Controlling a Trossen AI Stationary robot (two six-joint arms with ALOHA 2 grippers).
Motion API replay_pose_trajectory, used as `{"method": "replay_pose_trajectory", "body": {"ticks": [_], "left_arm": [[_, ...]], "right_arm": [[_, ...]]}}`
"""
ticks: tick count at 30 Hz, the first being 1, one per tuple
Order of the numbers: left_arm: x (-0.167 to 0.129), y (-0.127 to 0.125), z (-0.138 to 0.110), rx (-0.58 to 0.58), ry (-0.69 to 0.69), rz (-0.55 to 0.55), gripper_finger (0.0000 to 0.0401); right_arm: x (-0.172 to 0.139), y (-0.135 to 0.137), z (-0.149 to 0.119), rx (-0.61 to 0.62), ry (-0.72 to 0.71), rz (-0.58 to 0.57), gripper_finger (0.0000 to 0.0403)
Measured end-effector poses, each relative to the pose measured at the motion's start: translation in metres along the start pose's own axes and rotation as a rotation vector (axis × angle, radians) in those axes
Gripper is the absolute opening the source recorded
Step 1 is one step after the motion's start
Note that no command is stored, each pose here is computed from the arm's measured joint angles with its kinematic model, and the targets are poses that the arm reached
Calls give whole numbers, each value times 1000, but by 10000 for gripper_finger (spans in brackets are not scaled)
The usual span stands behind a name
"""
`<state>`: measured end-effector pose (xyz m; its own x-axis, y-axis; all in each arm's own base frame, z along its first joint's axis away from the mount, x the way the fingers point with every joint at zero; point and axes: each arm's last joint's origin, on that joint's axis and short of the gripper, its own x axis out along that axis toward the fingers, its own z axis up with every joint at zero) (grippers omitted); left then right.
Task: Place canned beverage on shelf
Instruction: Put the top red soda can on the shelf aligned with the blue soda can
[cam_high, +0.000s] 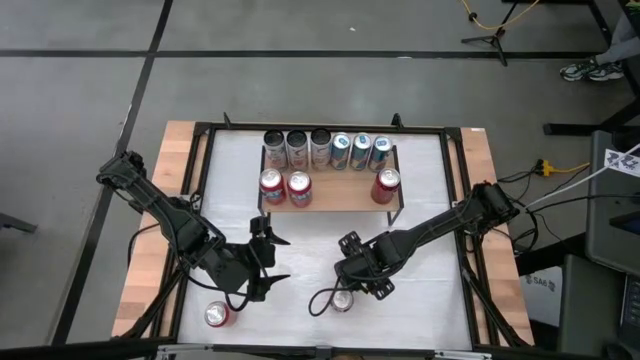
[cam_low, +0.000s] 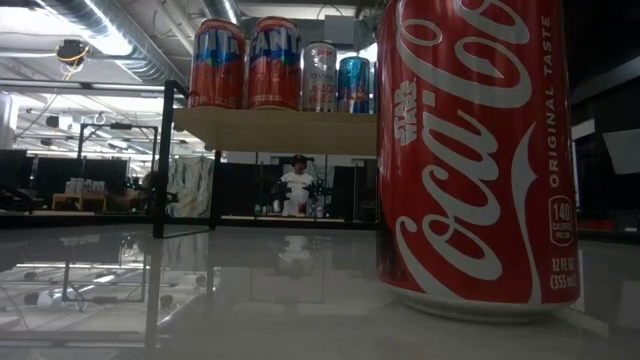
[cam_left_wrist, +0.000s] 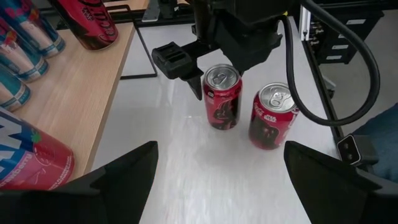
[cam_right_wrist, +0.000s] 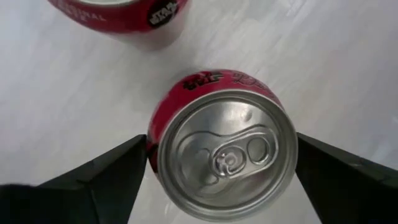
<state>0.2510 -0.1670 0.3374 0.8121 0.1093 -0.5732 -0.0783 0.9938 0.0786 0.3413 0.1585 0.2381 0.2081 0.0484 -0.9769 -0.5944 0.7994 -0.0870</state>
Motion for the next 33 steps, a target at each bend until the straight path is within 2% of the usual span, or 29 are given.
{"method": "replay_pose_trajectory", "body": {"ticks": [8, 11, 18, 27, 33], "left_arm": [[0, 0, 0, 0, 0, 0, 340], [0, 0, 0, 0, 0, 0, 340], [0, 0, 0, 0, 0, 0, 340], [0, 0, 0, 0, 0, 1, 340], [0, 0, 0, 0, 0, 1, 340]], "right_arm": [[0, 0, 1, 0, -11, 3, 301], [0, 0, 2, 1, -23, 6, 286], [0, 0, 2, 23, -21, 6, 297], [-1, 0, 2, 37, -20, 7, 288], [-20, -2, 7, 40, -29, 6, 287]]}}
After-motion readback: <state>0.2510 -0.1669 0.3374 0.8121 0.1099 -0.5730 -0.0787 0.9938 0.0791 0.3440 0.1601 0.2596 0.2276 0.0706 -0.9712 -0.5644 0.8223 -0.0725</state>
